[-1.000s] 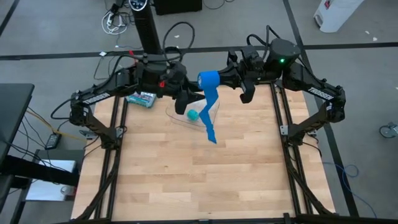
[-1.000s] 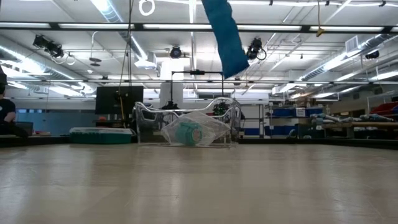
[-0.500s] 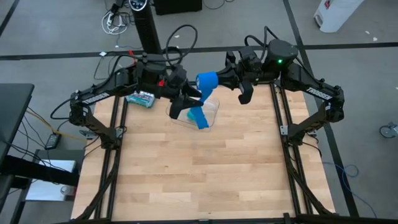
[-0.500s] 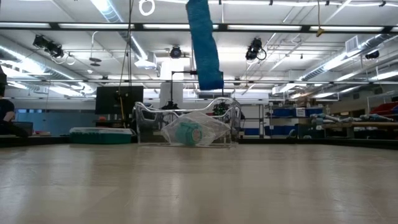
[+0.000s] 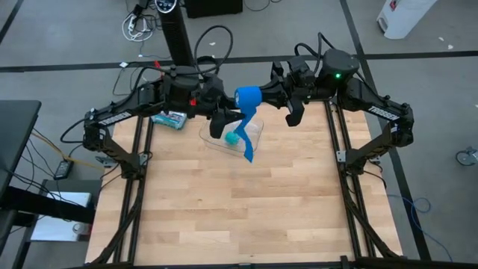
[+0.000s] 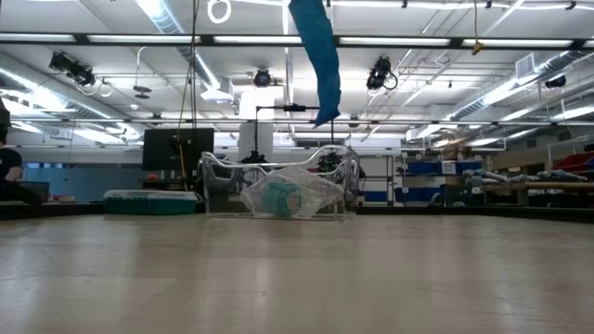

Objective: Roll bandage
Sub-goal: Roll the blue bandage

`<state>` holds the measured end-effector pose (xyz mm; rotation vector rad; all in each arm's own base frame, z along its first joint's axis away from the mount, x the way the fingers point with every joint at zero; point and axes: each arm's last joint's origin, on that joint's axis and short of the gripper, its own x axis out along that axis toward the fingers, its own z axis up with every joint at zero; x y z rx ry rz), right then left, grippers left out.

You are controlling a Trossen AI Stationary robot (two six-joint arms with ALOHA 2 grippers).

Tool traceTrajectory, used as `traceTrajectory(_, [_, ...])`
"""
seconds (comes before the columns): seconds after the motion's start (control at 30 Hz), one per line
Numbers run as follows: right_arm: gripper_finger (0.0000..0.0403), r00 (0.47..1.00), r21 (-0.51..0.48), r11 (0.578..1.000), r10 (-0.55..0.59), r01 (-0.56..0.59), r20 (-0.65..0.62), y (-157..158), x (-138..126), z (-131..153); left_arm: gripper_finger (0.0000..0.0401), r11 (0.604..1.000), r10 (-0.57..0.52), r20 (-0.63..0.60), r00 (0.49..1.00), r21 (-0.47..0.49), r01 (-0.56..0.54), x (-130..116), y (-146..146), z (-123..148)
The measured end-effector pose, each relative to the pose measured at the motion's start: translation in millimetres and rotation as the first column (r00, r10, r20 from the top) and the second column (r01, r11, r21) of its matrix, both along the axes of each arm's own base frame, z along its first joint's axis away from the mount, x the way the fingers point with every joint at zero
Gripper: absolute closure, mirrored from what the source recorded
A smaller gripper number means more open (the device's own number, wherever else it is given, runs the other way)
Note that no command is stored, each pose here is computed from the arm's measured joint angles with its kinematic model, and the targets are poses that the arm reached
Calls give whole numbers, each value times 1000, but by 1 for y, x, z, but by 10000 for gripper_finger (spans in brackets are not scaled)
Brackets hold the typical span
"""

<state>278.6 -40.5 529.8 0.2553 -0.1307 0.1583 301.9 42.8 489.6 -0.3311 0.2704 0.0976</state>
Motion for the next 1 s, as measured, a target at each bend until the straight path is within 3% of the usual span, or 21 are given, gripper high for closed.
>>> traceTrajectory(0.13, [403, 1000, 1, 1000, -8, 8, 3, 0, 0, 0, 247, 998, 60, -24, 998, -25, -61, -1, 1, -2])
traceTrajectory(0.3, [403, 1000, 3, 1000, -20, 20, 1, -1, 0, 0, 361, 993, 91, -33, 995, -71, -93, -1, 1, -3])
traceTrajectory(0.37, [403, 1000, 4, 1000, -23, 23, 0, -1, 0, 0, 389, 993, 69, -30, 997, -91, -71, -1, 1, -3])
traceTrajectory(0.73, [403, 999, 9, 999, -35, 35, -2, -8, -3, 0, 397, 962, -144, -14, 989, -238, 137, -4, -5, -1])
traceTrajectory(1.0, [403, 994, 13, 997, -81, 82, -78, -22, -10, -5, 397, 932, -208, -59, 976, -313, 180, -9, -5, -5])
